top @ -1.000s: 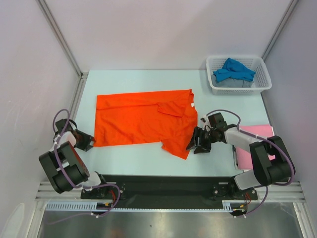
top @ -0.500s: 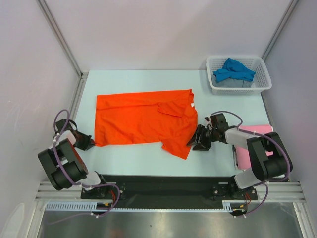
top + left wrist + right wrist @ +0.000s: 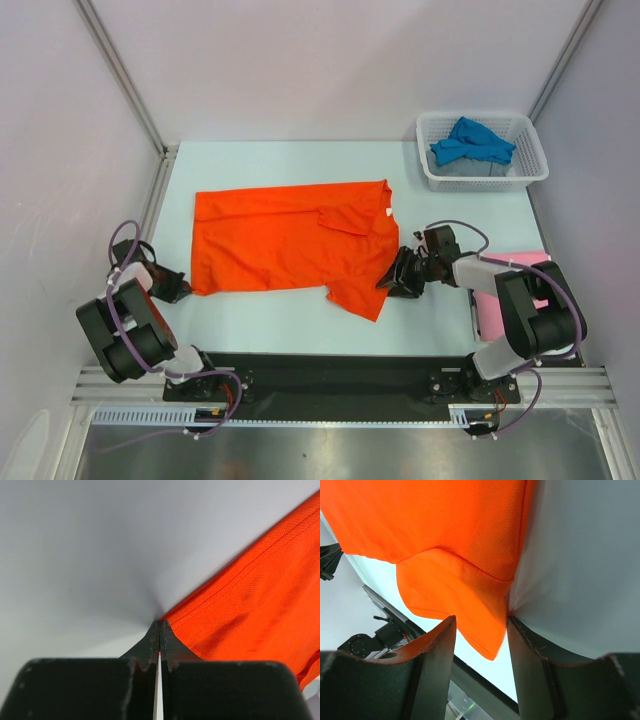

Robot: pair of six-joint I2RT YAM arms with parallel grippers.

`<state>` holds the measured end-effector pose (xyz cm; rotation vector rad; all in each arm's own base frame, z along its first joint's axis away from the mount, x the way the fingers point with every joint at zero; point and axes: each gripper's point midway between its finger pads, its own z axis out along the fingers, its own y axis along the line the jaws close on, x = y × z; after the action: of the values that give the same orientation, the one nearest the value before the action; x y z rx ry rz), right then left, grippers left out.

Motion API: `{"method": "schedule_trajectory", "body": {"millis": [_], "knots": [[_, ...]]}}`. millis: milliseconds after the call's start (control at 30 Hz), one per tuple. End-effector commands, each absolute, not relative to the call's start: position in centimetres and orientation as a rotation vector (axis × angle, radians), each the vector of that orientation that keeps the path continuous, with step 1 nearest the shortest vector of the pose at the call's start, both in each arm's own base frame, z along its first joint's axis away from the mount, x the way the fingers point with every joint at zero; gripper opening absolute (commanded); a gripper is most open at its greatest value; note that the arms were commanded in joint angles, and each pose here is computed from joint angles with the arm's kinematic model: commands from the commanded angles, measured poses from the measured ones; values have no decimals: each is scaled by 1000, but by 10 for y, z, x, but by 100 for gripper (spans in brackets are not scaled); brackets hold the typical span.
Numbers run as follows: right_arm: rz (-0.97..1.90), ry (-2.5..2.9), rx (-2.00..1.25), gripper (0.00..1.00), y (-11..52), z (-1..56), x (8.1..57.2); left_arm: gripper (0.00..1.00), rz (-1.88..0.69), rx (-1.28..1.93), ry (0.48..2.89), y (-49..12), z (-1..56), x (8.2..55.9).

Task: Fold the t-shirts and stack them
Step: Fold the tshirt

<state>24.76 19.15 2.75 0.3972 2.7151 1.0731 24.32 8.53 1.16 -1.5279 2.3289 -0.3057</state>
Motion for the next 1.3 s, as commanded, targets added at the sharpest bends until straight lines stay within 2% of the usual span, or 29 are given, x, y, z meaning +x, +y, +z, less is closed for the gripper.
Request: {"method": "schedule_trajectory", "body": {"millis": [0,133,333,433,467,500,867,1267], "knots": [[943,2708,422,52,179,14,260,1,-189,-1601,2455,82,-7,208],[957,2716,434,50,182,11,260,0,-178,-1604,2458,82,-7,206],[954,2732,427,39,181,5,252,0,-172,-1616,2449,82,-7,205],[959,2744,417,22,180,4,249,1,-165,-1624,2441,83,-6,206],[955,2751,417,7,179,3,246,0,-158,-1634,2435,84,-5,205],[958,2750,413,0,179,3,245,0,-150,-1642,2428,85,-5,205],[948,2739,356,0,167,14,239,0,-63,-1755,2401,86,-2,189],[936,2643,247,0,171,66,305,1,-151,-1611,2340,93,46,227]]}}
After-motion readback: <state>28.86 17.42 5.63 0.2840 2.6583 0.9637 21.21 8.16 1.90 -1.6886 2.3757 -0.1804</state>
